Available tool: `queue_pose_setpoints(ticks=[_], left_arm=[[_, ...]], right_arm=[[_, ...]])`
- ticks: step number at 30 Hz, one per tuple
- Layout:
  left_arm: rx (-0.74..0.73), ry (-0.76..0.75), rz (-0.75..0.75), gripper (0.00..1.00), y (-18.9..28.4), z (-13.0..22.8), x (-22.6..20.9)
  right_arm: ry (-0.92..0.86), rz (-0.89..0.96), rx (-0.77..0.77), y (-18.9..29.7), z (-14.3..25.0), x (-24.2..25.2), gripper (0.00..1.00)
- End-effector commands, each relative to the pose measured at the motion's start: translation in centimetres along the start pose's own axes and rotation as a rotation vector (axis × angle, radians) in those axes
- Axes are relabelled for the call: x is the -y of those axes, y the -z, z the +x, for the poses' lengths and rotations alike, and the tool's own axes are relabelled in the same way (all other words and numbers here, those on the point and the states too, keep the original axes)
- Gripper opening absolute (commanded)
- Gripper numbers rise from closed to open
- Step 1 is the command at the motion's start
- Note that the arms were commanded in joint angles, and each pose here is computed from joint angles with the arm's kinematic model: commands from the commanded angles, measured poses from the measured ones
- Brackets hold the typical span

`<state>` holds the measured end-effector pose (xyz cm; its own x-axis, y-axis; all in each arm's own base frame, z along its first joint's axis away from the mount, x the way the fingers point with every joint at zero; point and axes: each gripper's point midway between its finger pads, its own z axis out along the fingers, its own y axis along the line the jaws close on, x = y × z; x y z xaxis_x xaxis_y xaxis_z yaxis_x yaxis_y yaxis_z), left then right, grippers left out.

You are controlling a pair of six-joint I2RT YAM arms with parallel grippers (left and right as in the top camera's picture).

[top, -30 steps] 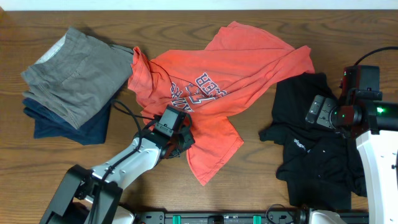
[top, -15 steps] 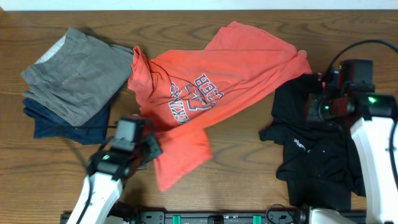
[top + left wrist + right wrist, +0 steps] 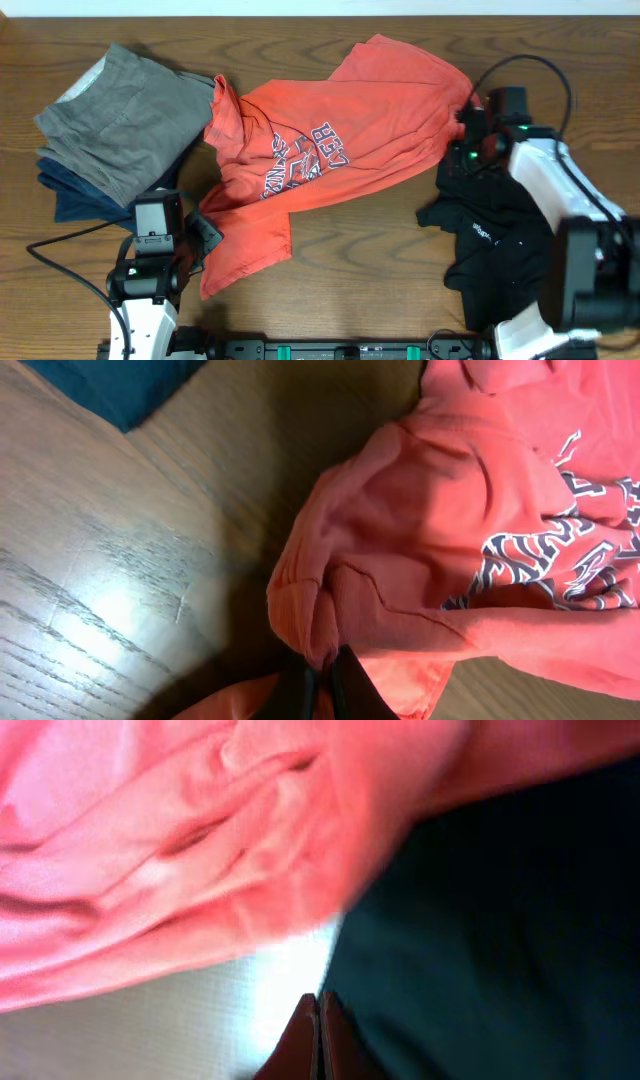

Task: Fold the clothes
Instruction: 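Grasp the orange shirt's right sleeve corner with the right gripper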

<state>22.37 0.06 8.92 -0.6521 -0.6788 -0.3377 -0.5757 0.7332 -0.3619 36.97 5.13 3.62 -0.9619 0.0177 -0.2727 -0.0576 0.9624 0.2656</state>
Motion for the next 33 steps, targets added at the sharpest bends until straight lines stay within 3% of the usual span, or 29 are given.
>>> queue_pose_setpoints(ticks=[1,6,10,15,19,25,28,33], left_arm=[[0.002,0.000,-0.007,0.06,0.0,-0.1,-0.2],[0.001,0.000,-0.006,0.06,0.0,-0.1,-0.2],[-0.004,0.001,-0.010,0.06,-0.1,0.0,-0.3],[-0.018,0.002,-0.022,0.06,-0.3,0.2,-0.5],[-0.026,0.003,-0.028,0.06,-0.3,0.4,-0.6],[-0.025,0.003,-0.028,0.06,-0.3,0.4,-0.6],[-0.024,0.003,-0.028,0.06,-0.3,0.4,-0.6],[-0.024,0.003,-0.028,0.06,-0.3,0.4,-0.6]], right_arm=[[0.026,-0.015,-0.052,-2.8,0.9,-0.1,0.01],[0.012,0.077,-0.063,-5.3,0.9,2.6,0.01],[-0.044,0.283,-0.021,-5.6,0.0,7.6,0.01],[-0.257,0.630,0.080,-1.9,-0.6,16.7,0.08],[-0.440,0.752,0.105,1.0,1.2,22.9,0.15],[-0.775,0.810,0.109,4.7,6.8,30.8,0.18],[-0.878,0.755,0.117,5.6,8.6,32.7,0.19],[-0.940,0.481,0.272,7.2,5.3,32.1,0.29]])
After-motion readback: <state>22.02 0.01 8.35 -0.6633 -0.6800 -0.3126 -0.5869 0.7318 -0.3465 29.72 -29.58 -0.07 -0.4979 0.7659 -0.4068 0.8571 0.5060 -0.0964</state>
